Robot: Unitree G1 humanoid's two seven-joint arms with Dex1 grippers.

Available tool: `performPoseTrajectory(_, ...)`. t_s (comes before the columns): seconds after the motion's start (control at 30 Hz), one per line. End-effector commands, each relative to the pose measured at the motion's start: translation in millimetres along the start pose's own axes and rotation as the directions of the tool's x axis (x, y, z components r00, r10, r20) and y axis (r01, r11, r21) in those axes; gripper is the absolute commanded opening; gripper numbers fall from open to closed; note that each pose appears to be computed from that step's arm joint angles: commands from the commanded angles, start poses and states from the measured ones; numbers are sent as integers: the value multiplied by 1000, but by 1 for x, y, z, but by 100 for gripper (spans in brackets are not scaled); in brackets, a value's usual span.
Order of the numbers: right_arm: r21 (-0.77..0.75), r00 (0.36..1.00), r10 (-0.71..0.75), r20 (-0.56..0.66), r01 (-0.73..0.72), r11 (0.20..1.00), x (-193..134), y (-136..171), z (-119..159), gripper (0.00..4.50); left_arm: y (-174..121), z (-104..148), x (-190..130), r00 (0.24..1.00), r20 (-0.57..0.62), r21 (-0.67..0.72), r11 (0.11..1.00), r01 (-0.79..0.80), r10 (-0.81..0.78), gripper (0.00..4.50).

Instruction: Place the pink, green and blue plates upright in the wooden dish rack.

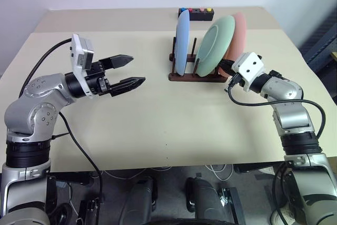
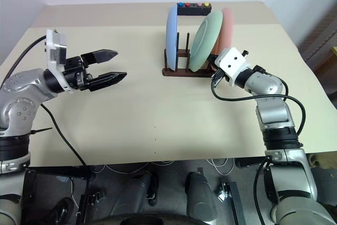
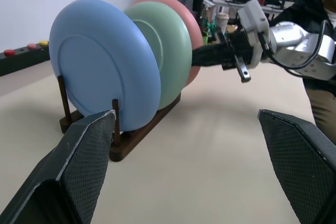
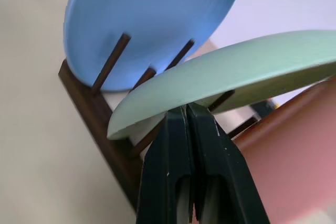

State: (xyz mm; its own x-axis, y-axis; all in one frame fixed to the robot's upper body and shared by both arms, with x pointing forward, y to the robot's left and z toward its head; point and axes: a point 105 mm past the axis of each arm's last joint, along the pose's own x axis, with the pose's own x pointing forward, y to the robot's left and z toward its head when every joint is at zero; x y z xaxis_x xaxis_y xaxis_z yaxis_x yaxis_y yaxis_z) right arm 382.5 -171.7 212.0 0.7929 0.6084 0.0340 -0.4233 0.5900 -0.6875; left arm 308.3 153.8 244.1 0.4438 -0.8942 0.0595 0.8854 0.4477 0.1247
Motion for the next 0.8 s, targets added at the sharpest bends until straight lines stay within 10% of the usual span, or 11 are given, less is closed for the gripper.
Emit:
performPoseTrajectory(0.03, -46, 998, -37, 57, 39, 998, 5, -13, 18, 4, -2, 13, -4, 1000, 26, 46, 999, -7, 5, 450)
performPoseTrajectory(0.67, 150, 958, -211, 192, 183, 972, -5, -61, 45, 4, -1, 12, -4, 1000, 28, 45, 999, -16, 14, 450)
performPoseTrajectory(0.8, 352, 924, -265, 276, 159, 922, -16, -73, 59, 130, -1, 15, -1, 999, 36, 53, 999, -9, 7, 450)
